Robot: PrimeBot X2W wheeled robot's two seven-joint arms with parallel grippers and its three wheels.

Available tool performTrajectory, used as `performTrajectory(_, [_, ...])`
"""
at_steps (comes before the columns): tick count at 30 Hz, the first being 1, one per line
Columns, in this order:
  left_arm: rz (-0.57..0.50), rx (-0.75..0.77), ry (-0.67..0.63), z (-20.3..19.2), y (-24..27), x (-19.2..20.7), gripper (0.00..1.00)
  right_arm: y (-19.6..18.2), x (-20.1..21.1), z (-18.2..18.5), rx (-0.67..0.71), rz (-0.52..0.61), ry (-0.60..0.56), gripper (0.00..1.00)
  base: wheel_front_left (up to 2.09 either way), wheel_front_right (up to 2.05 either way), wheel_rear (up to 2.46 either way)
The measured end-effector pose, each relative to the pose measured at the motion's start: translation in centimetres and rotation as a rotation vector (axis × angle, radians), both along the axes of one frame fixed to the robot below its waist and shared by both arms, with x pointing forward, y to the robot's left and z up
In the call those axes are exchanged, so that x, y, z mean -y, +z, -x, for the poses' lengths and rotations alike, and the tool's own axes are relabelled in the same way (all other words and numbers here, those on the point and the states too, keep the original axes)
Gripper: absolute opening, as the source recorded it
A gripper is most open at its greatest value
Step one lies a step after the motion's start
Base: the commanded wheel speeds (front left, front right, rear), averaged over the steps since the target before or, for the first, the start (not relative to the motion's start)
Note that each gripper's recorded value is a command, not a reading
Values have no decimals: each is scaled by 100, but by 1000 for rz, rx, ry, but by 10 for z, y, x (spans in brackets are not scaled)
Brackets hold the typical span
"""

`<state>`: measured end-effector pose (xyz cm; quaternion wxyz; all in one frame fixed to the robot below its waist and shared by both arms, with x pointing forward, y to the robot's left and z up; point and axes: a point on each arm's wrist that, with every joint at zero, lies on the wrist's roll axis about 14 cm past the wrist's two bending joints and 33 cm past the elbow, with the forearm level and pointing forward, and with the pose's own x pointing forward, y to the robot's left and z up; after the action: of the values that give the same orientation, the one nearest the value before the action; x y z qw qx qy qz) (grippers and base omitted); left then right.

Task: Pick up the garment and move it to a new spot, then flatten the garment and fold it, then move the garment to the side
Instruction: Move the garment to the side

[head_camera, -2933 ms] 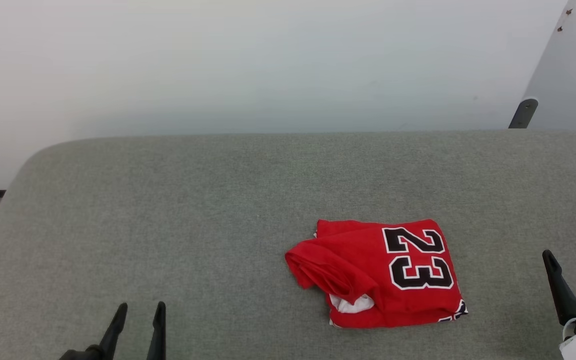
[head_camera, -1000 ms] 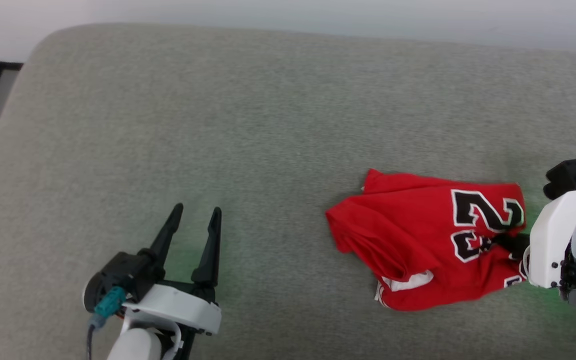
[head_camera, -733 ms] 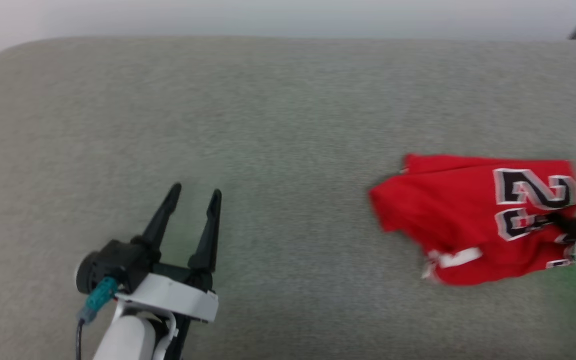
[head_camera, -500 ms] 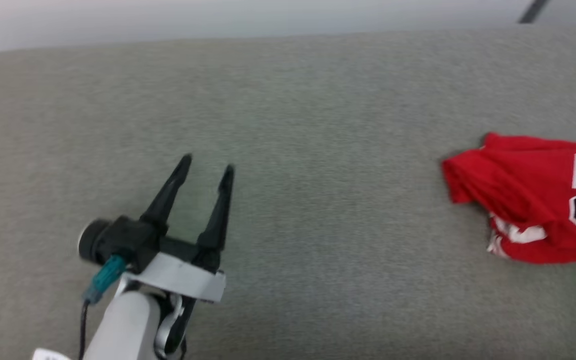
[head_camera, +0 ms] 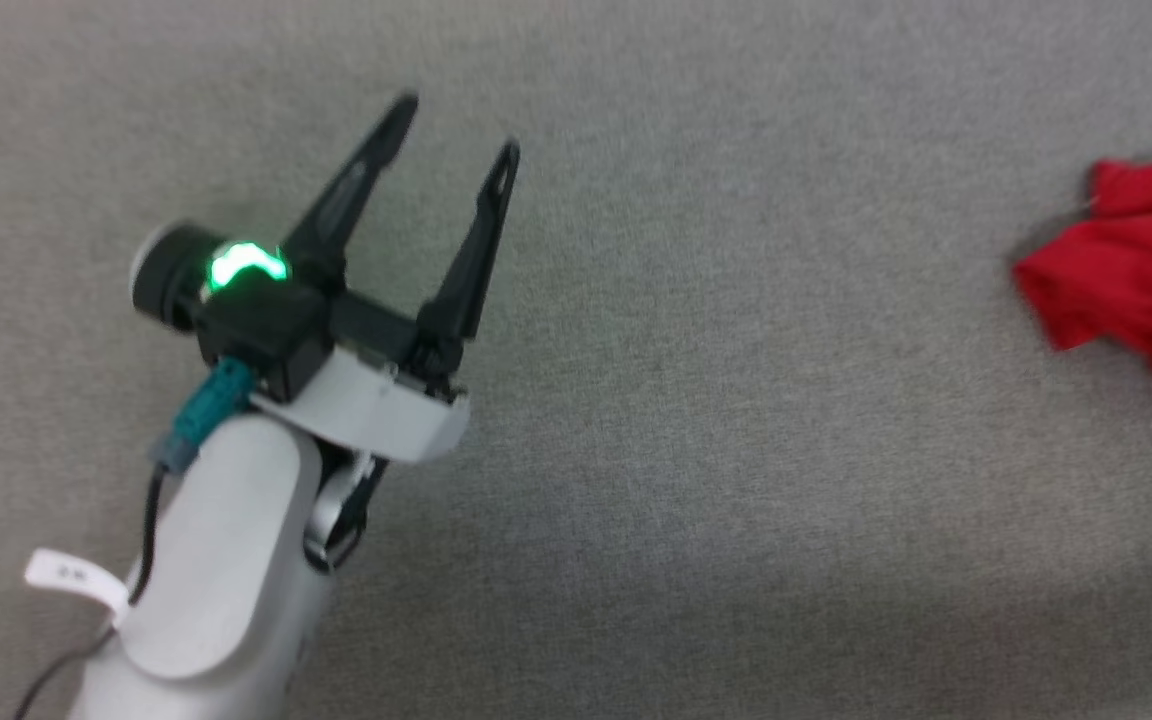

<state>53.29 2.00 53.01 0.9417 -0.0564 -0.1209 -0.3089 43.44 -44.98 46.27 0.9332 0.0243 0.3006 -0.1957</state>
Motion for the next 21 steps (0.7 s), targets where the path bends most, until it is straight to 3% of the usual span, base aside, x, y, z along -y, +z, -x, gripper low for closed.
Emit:
performTrajectory(9, [-14,-11,-13,-26,-25,3,100,-18,43,-20,-48,120,-110,0,0,0,0])
performTrajectory(21, [-54,-49,6,-37,-56,-9,100,-60,48,-33,-70,183,-147,0,0,0,0])
